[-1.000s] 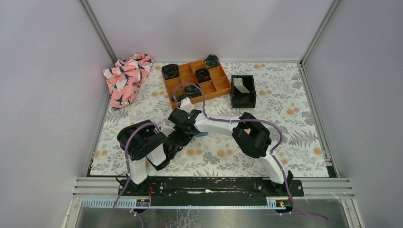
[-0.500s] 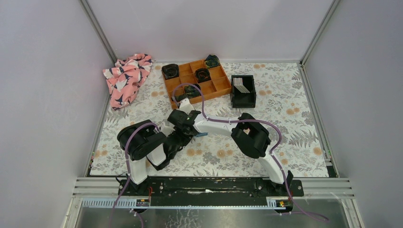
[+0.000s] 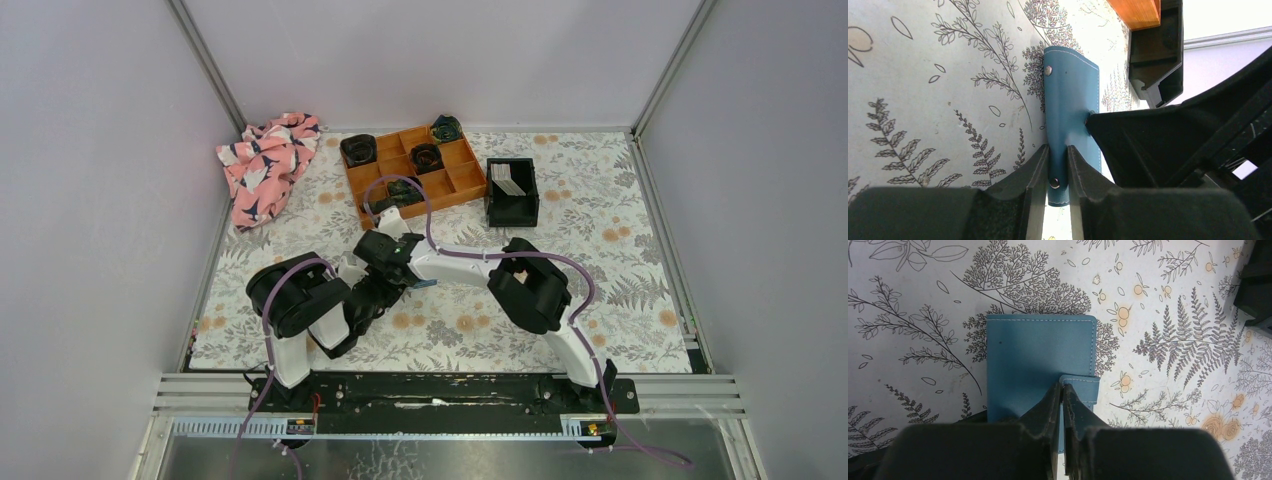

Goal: Put the credit cards into the card holder
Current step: Close the card holder at the center of the board.

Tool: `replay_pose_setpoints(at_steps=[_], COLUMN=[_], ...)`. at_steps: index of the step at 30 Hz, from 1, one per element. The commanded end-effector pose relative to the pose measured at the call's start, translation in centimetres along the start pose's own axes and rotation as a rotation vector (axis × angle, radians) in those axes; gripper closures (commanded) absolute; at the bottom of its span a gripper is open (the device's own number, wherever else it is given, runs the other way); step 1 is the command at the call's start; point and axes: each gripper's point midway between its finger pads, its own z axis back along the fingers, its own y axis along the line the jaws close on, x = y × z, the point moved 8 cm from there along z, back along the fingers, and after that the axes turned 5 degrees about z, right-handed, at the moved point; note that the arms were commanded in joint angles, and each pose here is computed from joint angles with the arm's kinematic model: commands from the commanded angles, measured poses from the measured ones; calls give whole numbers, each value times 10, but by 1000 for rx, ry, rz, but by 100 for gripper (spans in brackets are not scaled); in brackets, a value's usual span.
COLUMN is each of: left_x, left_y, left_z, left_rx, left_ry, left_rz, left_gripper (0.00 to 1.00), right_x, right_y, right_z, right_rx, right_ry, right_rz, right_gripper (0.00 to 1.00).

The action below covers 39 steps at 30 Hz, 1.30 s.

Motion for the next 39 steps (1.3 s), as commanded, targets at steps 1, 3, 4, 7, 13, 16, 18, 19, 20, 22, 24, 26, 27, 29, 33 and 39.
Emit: replay_pose_setpoints(at_steps=[1, 3, 4, 7, 13, 16, 18, 19, 20, 22, 24, 26, 27, 29, 33, 39], left_x=[-14, -14, -14, -13, -12, -11, -10, -7, -5, -1, 4, 8, 11, 15, 24, 41], left_y=[55, 56, 56, 56, 56, 55, 54, 50, 49, 44, 36, 25, 19, 9, -15, -40], left_z=[18, 19, 19, 19, 20, 21, 23, 24, 25, 27, 29, 29, 29, 29, 32, 47], left_rx=[245, 248, 247, 250, 254, 254, 250, 238, 235, 229, 219, 215, 212, 212, 203, 224], left_ry=[141, 141, 141, 140, 136, 131, 123, 112, 105, 91, 72, 52, 39, 27, 2, -61], left_rz=[-143, -145, -145, -147, -148, -150, -147, -140, -138, -136, -144, -165, -178, -213, -262, -309], left_gripper=[75, 75, 76, 78, 77, 77, 77, 76, 75, 73, 68, 64, 61, 55, 43, 35], right_x=[-43, -43, -44, -45, -41, -30, -20, -14, -8, 2, 10, 18, 20, 24, 31, 36], right_y=[66, 67, 68, 69, 63, 55, 50, 47, 45, 39, 32, 25, 22, 16, -1, -48], right_z=[-5, -5, -5, -5, -4, 4, 11, 16, 21, 31, 42, 51, 54, 59, 73, 102], right_rx=[343, 354, 359, 371, 330, 328, 332, 341, 352, 373, 388, 390, 386, 378, 360, 266], right_ry=[176, 179, 179, 182, 157, 97, 49, 19, -7, -59, -103, -142, -153, -170, -225, -381], right_rz=[-56, -57, -58, -61, -62, -64, -59, -64, -68, -81, -95, -108, -108, -106, -126, -212], right_gripper=[91, 91, 91, 91, 91, 91, 92, 92, 92, 92, 92, 91, 90, 87, 80, 68])
